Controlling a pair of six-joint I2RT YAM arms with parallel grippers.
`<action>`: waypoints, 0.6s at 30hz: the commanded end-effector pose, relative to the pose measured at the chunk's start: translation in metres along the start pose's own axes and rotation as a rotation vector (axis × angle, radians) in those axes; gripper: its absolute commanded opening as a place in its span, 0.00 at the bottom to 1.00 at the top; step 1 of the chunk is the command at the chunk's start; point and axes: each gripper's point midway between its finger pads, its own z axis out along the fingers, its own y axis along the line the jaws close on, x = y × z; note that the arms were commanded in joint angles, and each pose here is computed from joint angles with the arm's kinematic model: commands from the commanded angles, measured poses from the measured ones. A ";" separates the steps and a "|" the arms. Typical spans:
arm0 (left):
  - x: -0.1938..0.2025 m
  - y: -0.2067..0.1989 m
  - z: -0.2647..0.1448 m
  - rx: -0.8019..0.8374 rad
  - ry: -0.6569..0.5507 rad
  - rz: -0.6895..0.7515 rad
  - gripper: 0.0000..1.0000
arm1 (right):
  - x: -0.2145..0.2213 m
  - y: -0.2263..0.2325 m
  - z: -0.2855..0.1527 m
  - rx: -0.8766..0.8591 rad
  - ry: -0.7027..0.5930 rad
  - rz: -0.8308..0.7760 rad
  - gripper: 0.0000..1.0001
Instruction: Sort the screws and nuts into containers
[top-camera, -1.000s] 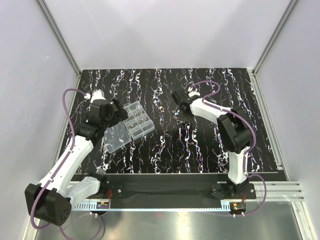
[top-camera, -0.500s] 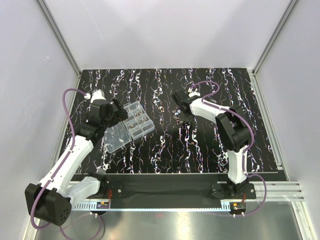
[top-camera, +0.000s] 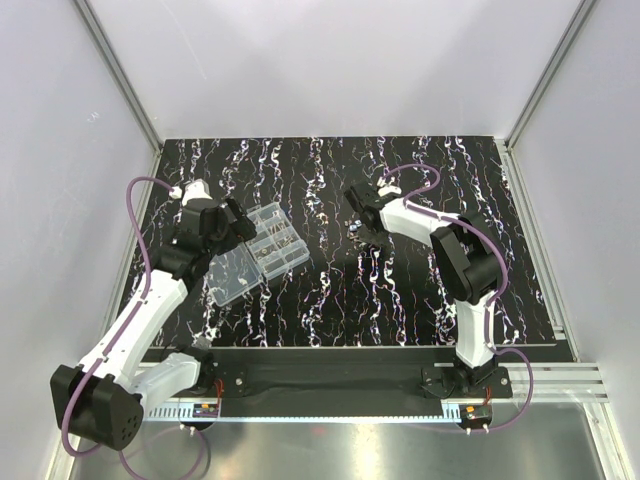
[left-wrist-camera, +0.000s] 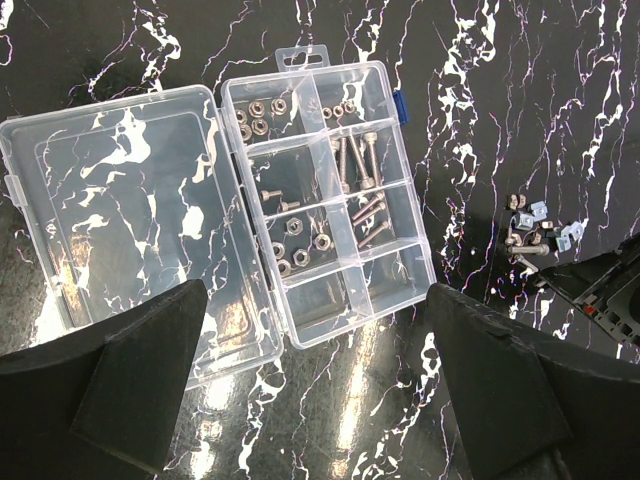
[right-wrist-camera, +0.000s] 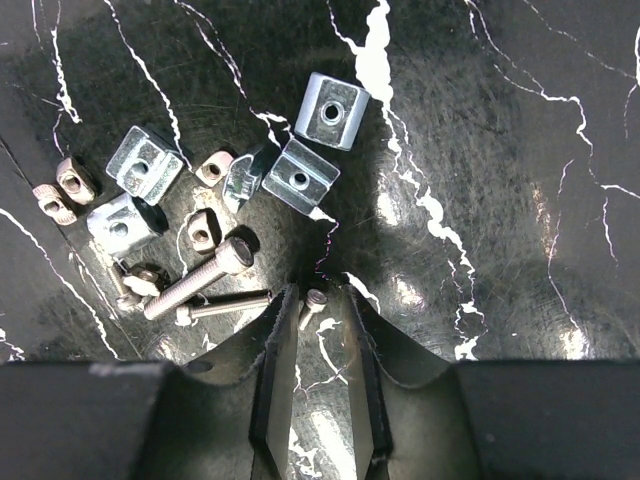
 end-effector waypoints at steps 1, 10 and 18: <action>-0.005 -0.003 0.001 0.008 -0.022 0.004 0.99 | 0.009 -0.012 -0.001 0.028 0.029 0.033 0.30; -0.006 -0.003 0.000 0.007 -0.027 0.004 0.99 | 0.015 -0.014 0.011 0.052 0.040 0.014 0.01; -0.007 -0.003 0.000 0.004 -0.029 0.004 0.99 | -0.025 0.008 -0.048 -0.088 -0.026 0.004 0.00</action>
